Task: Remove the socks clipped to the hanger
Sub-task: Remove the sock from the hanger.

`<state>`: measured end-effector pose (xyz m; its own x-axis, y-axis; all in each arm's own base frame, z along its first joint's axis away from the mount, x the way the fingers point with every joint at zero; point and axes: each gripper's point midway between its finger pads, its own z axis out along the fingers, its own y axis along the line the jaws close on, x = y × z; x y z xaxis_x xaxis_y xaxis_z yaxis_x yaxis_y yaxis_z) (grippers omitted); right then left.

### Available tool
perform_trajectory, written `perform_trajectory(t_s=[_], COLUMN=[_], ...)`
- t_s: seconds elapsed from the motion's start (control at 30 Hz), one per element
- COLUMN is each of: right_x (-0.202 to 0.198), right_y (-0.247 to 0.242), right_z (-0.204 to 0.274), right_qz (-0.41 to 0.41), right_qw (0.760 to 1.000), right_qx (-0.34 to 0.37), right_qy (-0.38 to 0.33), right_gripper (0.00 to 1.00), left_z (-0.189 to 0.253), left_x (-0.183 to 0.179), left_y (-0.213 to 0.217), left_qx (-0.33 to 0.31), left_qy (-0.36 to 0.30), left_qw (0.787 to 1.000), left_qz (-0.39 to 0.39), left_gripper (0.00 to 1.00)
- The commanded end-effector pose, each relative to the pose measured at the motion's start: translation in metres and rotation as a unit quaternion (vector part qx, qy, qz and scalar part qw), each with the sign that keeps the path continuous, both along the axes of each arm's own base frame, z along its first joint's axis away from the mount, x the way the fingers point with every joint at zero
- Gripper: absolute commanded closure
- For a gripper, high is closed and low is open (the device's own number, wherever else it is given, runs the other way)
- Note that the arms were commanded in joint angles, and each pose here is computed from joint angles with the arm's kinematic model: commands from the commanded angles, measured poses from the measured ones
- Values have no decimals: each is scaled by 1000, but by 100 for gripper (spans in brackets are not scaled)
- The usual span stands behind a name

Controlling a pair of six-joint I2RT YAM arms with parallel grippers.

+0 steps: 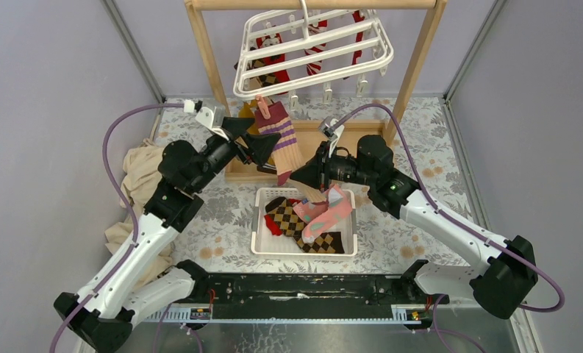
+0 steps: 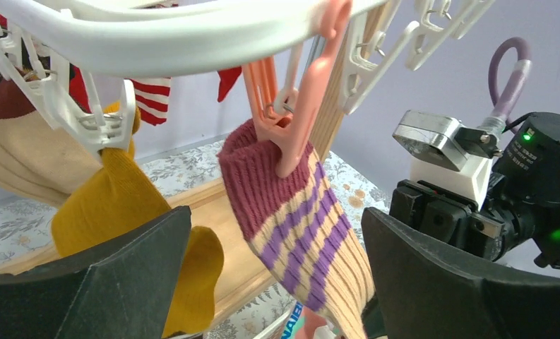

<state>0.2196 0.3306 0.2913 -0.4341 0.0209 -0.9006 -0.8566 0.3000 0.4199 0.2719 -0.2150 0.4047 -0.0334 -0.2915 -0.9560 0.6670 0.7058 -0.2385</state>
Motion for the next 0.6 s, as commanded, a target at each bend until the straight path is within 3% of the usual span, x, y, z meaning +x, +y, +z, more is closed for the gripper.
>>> perform_trajectory(t_s=[0.0,0.33,0.57], right_x=[-3,-3,-2], right_y=[-3,-9,-9], right_z=[40,41,39], right_qz=[11,11,13], right_qw=[999,999,999], right_qx=[35,32,32], right_qy=[-37,-38,-36], right_gripper=[92,92,92], left_z=[39,50,58], left_x=[-7,-11,-10], left_y=[-4,-14,-13], left_qx=[-26,-38,-42], left_qy=[-51,-75,-98], left_qw=[997,988,985], left_qz=[-55,-130,-137], left_gripper=[2,4,5])
